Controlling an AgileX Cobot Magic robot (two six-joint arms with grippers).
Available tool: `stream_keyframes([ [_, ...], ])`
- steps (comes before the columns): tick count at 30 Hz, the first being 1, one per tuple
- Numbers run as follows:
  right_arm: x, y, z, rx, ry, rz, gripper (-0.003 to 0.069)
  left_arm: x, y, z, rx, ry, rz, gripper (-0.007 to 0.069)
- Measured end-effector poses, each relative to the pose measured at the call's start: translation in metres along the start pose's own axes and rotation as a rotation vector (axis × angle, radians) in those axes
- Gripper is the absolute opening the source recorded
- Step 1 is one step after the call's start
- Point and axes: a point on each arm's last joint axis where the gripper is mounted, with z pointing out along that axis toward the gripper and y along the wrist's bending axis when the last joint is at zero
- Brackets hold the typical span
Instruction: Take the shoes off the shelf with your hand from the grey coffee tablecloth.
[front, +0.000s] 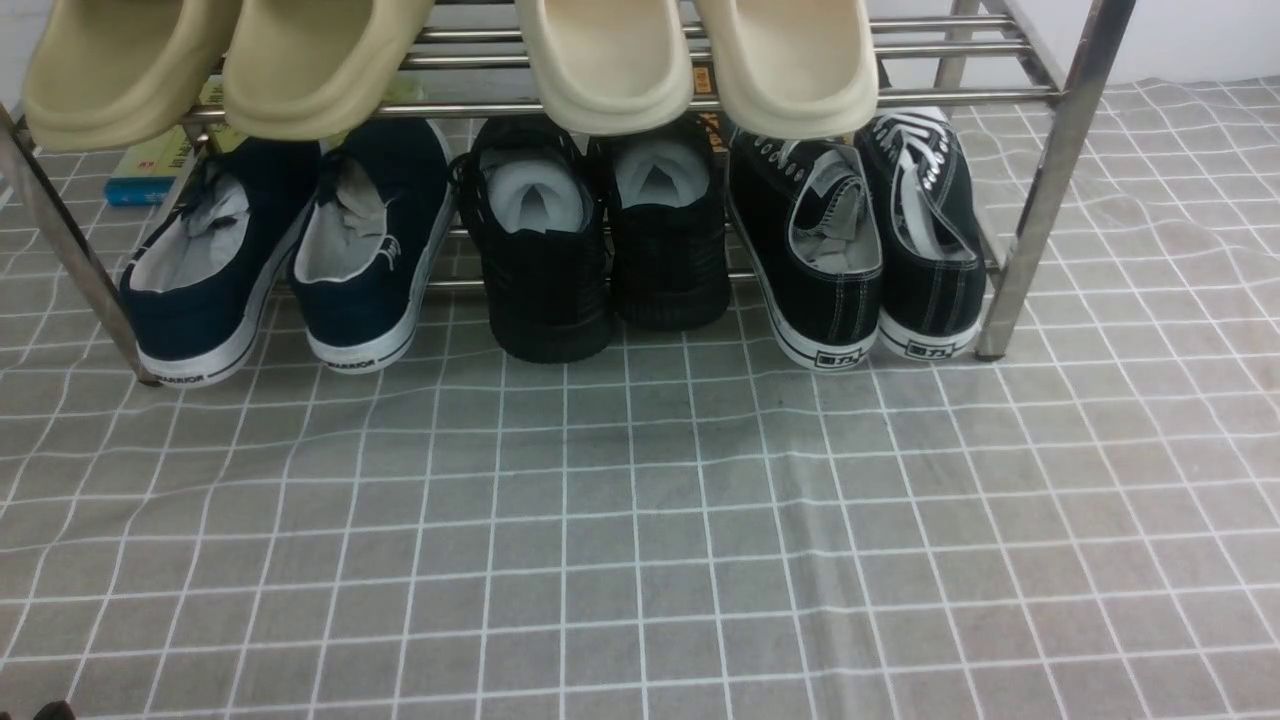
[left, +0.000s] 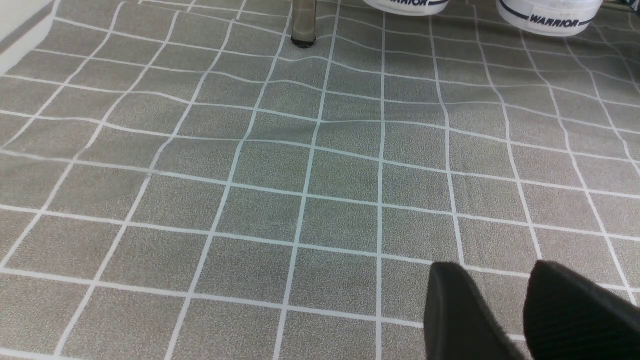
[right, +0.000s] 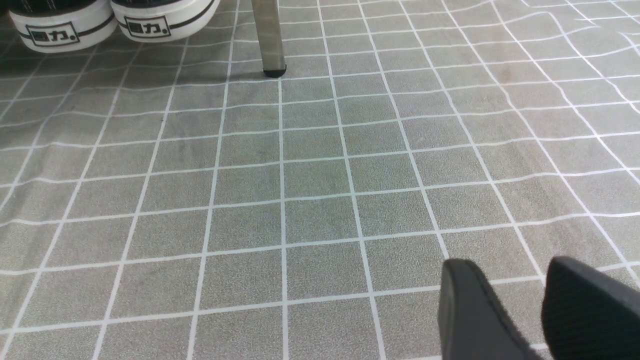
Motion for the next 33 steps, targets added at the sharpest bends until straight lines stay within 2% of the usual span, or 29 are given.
stream_keyframes([
  [8,0.000,0.000,0.000,-0.005,-0.004,0.021,0.0239,0.000,0.000,0.000,0.000,0.000,0.000,0.0239],
  [9,-0.001,0.002,0.000,-0.028,-0.011,0.125,0.0239,0.000,0.000,0.000,0.000,0.000,0.000,0.0239],
  [10,-0.001,0.003,0.000,-0.032,-0.010,0.135,0.0239,0.000,0.000,0.000,0.000,0.000,0.000,0.0239],
  [11,-0.001,0.005,0.000,-0.056,-0.013,0.240,0.0239,0.000,0.000,0.000,0.000,0.000,0.000,0.0239],
  [13,-0.002,0.011,0.000,-0.133,0.000,0.584,0.0239,0.000,0.000,0.000,0.000,0.000,0.000,0.0239],
  [15,-0.002,0.013,0.000,-0.158,0.009,0.693,0.0239,0.000,0.000,0.000,0.000,0.000,0.000,0.0239],
  [17,-0.004,0.018,-0.001,-0.214,0.025,0.900,0.0239,0.000,0.000,0.000,0.000,0.000,0.000,0.0239],
  [22,-0.010,0.018,-0.001,-0.250,-0.018,1.024,0.0239,0.000,0.000,0.000,0.000,0.000,0.000,0.0239],
  [25,-0.017,0.016,-0.003,-0.250,-0.081,0.961,0.0215,0.000,0.000,0.000,0.000,0.000,0.000,0.0239],
  [28,-0.046,0.017,-0.016,-0.268,-0.212,0.756,0.0150,0.000,0.000,0.000,0.000,0.000,0.000,0.0239],
  [30,-0.082,0.019,-0.031,-0.261,-0.311,0.554,0.0071,0.000,0.000,0.000,0.000,0.000,0.000,0.0239],
  [31,-0.085,0.019,-0.032,-0.260,-0.313,0.536,0.0063,0.000,0.000,0.000,0.000,0.000,0.000,0.0239],
  [33,-0.112,0.024,-0.035,-0.251,-0.287,0.399,0.0003,0.000,0.000,0.000,0.000,0.000,0.000,0.0239],
])
